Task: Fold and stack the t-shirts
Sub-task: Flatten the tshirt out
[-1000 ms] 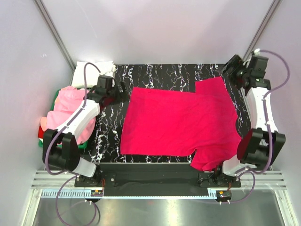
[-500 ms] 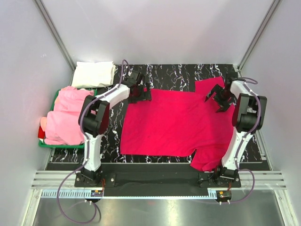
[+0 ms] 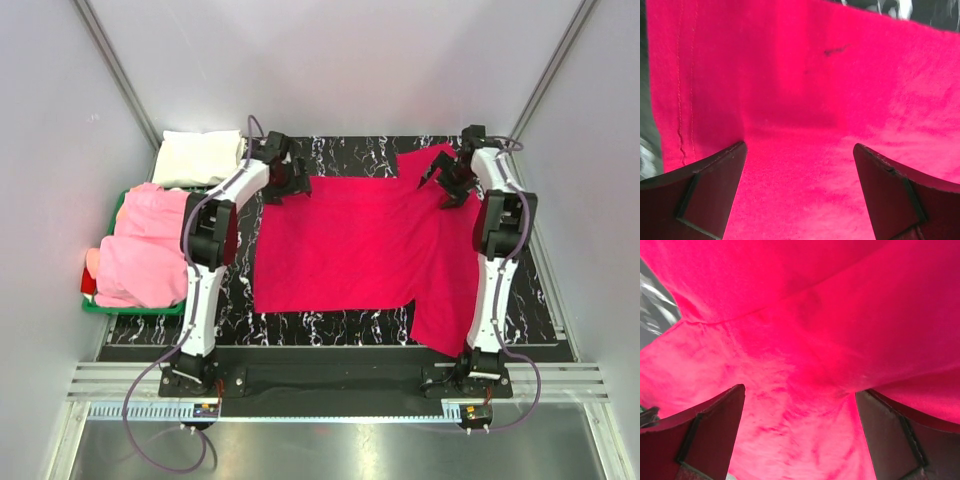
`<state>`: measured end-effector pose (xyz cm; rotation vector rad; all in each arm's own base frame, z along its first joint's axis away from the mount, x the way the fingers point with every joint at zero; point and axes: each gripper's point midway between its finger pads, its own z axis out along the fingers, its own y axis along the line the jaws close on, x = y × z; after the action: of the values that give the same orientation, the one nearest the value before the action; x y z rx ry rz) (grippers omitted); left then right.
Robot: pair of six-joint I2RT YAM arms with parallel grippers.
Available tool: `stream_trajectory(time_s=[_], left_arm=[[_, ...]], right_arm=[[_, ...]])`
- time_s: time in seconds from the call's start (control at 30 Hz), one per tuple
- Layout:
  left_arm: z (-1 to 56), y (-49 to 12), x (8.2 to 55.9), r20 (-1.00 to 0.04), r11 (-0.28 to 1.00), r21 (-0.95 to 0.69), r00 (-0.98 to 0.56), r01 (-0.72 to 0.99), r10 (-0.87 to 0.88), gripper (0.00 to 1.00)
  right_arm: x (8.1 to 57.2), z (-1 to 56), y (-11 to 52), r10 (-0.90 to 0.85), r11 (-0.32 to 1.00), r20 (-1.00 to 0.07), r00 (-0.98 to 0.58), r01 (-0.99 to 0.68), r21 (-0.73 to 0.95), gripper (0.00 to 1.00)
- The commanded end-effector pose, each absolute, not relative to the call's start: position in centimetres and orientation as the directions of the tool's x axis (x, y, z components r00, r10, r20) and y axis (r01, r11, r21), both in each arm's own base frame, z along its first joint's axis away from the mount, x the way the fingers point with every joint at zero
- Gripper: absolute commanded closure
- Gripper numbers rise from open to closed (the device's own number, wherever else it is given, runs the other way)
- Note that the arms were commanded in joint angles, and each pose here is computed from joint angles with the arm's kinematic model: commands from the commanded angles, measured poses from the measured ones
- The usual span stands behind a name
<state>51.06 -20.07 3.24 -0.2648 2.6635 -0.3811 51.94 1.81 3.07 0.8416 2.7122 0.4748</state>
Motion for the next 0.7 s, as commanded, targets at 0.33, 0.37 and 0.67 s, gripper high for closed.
stream_trajectory(time_s=[0.33,0.37,0.67], left_arm=[[5.4,-11.2,58.8,-0.431,0.913,-0.373,-0.839,-0.168,-0.331,0.03],[6.2,-11.3,58.8,-0.45,0.912,-0.379,-0.83,-0.157,-0.33,0.02],[18.8,-10.7,52.9,-0.571,0.91,-0.407,-0.753,-0.085,-0.326,0.01]], right_arm=[[58.8,6.0,5.3,0.542,0.746,-0.224,-0.81,0.341,0.572,0.0],[59.0,7.0,5.4,0.531,0.749,-0.246,-0.811,0.314,0.583,0.0],[57.0,19.4,5.2,0.489,0.778,-0.425,-0.762,0.161,0.608,0.0]])
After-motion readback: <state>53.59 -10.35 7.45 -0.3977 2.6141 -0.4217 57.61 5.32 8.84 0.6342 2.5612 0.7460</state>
